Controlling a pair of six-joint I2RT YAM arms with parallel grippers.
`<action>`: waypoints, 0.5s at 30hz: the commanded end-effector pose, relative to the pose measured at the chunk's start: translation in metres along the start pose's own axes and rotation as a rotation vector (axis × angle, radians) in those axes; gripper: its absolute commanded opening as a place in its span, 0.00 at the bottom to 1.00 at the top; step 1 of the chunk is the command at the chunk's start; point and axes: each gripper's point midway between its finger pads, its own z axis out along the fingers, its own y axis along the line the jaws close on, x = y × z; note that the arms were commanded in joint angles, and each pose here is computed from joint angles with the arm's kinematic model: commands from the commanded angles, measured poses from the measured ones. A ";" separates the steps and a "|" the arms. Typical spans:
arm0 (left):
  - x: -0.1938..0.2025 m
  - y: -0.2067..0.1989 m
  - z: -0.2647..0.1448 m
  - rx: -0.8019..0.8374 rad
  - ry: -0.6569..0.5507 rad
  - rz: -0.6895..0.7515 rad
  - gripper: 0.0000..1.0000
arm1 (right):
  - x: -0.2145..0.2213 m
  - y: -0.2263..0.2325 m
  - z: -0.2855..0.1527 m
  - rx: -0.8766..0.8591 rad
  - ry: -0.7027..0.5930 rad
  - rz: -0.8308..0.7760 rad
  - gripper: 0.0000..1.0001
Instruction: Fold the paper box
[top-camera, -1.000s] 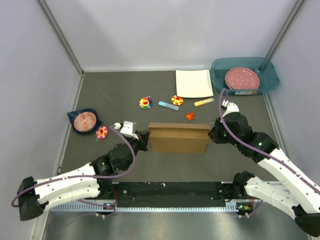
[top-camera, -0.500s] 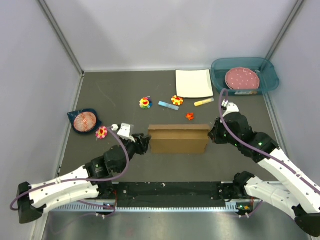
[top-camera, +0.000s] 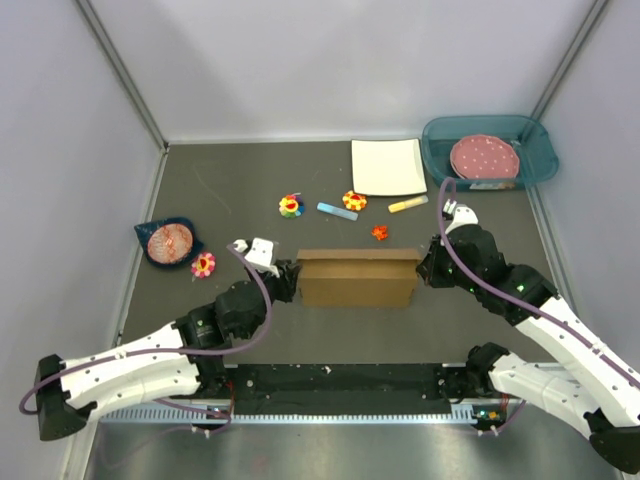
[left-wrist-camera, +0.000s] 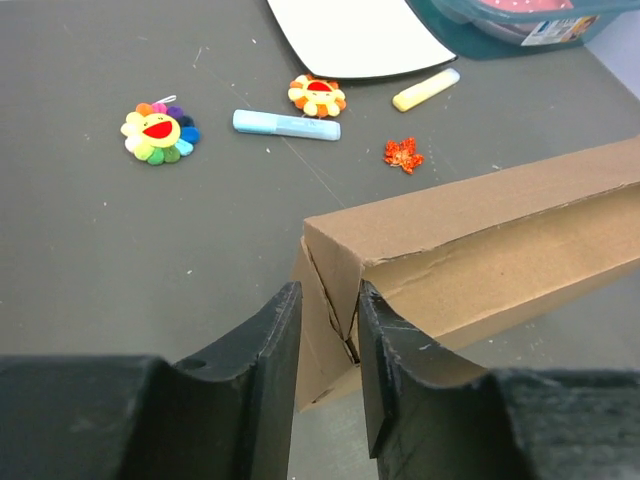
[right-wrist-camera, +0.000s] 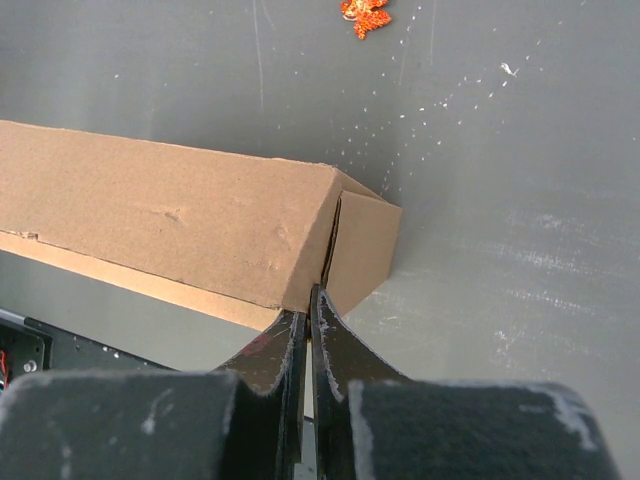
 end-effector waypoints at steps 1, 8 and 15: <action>-0.018 -0.002 0.005 -0.021 -0.043 0.014 0.30 | 0.045 -0.015 -0.004 0.050 0.181 -0.030 0.00; -0.030 -0.003 0.005 -0.014 -0.073 -0.012 0.28 | 0.046 -0.016 -0.004 0.053 0.185 -0.030 0.00; -0.039 -0.006 0.004 -0.004 -0.086 -0.013 0.39 | 0.046 -0.016 -0.004 0.054 0.184 -0.031 0.00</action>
